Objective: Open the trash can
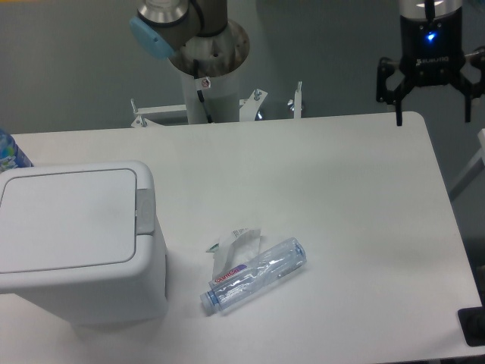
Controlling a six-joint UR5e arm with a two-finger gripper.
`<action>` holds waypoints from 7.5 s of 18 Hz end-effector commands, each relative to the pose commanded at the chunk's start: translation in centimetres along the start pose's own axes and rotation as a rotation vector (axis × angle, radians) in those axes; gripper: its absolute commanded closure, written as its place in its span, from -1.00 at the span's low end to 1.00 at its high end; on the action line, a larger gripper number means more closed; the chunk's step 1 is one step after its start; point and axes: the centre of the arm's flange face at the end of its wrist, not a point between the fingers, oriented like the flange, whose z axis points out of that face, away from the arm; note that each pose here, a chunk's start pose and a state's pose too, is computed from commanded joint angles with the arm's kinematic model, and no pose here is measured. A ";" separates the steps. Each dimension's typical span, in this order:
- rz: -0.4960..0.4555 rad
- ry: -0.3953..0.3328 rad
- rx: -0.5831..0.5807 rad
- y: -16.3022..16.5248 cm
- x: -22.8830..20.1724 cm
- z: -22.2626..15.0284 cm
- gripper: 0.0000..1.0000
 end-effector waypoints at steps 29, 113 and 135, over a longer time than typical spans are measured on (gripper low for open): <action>-0.321 0.086 0.106 -11.7 8.6 1.7 -1.00; -0.542 0.439 0.045 -17.6 29.5 2.9 -1.00; -0.530 0.399 0.144 -19.8 26.5 -0.6 -1.00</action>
